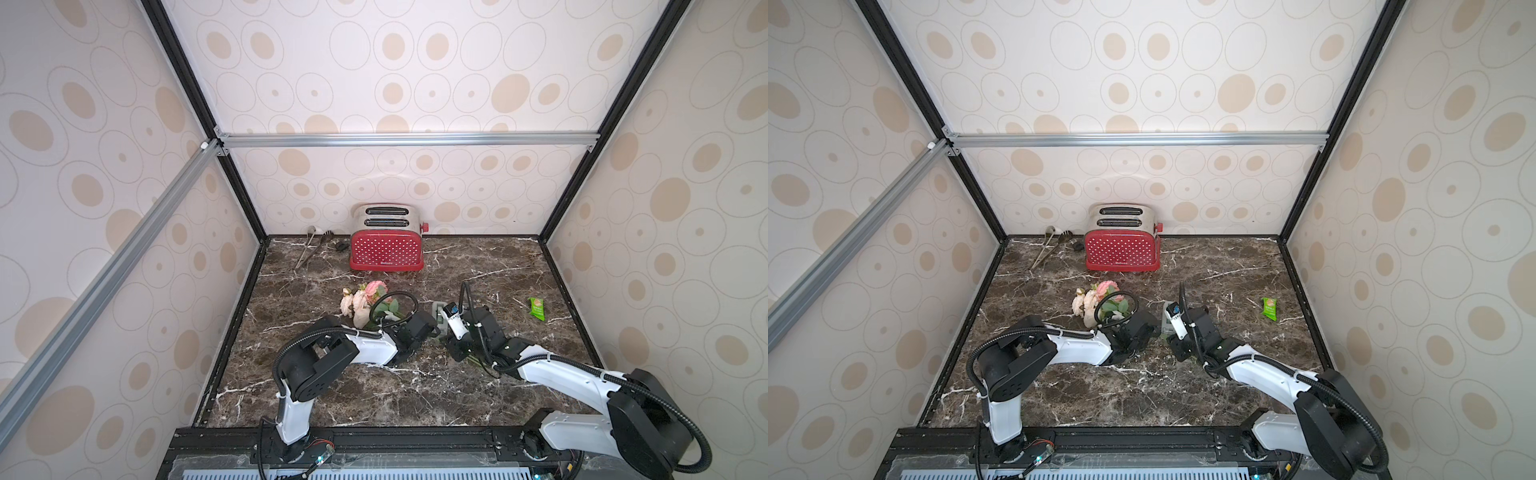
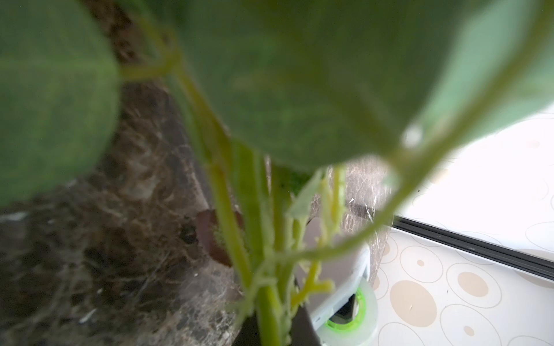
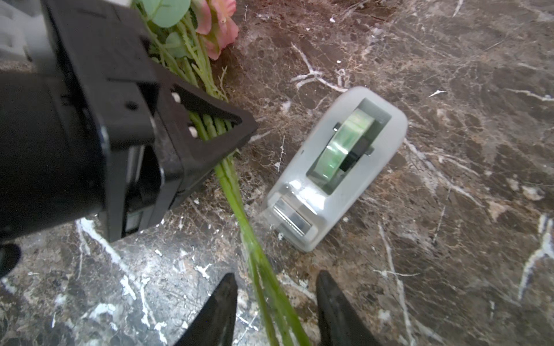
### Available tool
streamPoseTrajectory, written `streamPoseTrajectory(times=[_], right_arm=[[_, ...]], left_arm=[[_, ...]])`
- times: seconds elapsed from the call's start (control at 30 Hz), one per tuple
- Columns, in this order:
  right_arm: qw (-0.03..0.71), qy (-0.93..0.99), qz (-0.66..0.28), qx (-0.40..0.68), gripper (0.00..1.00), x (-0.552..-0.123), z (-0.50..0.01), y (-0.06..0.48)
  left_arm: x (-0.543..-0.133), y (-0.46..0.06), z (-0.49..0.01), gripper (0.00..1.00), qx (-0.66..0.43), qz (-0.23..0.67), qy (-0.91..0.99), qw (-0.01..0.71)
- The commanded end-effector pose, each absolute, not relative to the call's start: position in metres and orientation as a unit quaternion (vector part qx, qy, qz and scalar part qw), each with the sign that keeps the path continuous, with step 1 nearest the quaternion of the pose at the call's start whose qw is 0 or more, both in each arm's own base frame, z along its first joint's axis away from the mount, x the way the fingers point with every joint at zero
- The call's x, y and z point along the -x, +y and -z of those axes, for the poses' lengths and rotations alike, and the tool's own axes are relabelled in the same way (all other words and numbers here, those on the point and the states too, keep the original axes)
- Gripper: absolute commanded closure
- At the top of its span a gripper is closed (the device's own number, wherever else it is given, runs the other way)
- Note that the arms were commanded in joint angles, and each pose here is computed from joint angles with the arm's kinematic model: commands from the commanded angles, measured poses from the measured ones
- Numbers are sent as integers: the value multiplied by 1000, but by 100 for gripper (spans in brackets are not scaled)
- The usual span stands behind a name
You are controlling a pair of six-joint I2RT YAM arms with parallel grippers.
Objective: Wrap bouquets with tape
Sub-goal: Stick the tape to the bouquet.
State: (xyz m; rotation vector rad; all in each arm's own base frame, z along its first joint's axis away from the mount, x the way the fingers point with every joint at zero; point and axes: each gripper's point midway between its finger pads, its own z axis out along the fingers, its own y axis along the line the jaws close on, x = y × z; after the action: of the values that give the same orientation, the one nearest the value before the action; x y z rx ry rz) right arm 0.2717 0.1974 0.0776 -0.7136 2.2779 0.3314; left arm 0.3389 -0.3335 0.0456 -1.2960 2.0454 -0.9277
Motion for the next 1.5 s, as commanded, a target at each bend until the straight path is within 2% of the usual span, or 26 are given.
streamPoseTrajectory(times=[0.0, 0.13, 0.67, 0.83, 1.1, 1.47], right_arm=[[373, 871, -122, 297, 56, -280, -85, 205], [364, 872, -120, 306, 61, -282, -78, 209], [351, 881, -124, 293, 65, -294, -62, 219], [350, 882, -115, 293, 72, -297, -60, 217], [349, 878, -132, 300, 65, -292, -66, 222], [364, 862, -129, 329, 65, -291, -72, 225]], left_arm=[[-345, -332, -63, 100, 481, 360, 748, 282], [-346, -332, -64, 100, 481, 360, 748, 282], [-348, -335, -67, 100, 476, 359, 752, 282], [-348, -336, -69, 100, 474, 361, 752, 281], [-348, -333, -77, 100, 474, 363, 750, 285], [-352, -325, -83, 100, 477, 358, 748, 292]])
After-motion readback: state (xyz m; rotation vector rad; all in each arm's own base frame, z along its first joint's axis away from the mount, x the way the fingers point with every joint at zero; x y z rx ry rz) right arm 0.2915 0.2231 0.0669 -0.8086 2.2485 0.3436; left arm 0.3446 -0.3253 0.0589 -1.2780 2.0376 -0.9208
